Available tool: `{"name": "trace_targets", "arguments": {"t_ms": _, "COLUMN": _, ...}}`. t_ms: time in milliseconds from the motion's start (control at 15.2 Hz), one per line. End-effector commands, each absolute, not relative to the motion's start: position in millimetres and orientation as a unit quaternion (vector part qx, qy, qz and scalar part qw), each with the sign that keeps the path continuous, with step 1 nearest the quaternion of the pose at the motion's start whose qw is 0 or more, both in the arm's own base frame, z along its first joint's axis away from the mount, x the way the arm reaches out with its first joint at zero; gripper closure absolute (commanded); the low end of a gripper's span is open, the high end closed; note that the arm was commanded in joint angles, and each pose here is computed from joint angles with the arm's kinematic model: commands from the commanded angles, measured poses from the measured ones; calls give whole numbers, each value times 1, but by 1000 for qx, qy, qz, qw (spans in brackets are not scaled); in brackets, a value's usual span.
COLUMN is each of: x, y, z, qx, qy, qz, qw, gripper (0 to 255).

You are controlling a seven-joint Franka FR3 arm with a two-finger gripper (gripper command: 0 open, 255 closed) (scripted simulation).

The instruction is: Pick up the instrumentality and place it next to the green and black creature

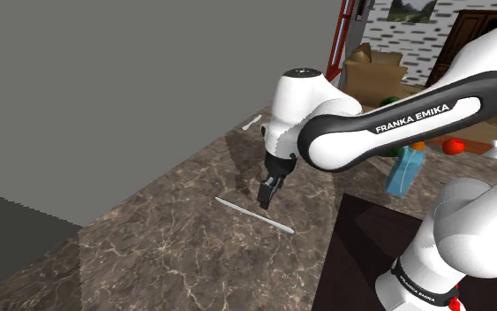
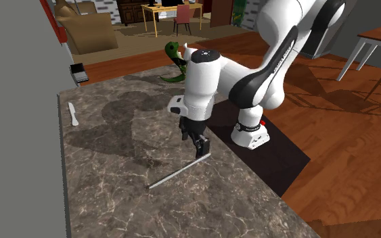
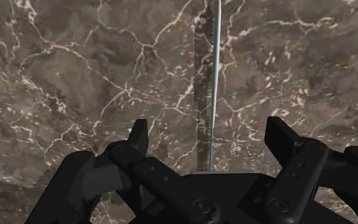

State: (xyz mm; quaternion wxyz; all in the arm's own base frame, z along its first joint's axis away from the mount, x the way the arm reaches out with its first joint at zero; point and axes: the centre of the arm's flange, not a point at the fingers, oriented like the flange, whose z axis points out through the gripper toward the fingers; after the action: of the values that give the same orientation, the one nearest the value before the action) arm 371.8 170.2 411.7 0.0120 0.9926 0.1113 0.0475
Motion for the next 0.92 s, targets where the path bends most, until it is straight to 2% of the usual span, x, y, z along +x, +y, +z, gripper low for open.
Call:
{"name": "trace_targets", "arguments": {"t_ms": 0, "x": 378, "y": 187, "z": 391, "qx": 992, "qy": 115, "qz": 47, "qw": 13, "gripper": 0}}
{"name": "trace_targets", "arguments": {"t_ms": 528, "x": 383, "y": 189, "z": 348, "qx": 992, "qy": 115, "qz": 46, "qw": 14, "gripper": 0}}
{"name": "trace_targets", "arguments": {"t_ms": 858, "x": 383, "y": 189, "z": 348, "qx": 992, "qy": 115, "qz": 46, "qw": 14, "gripper": 0}}
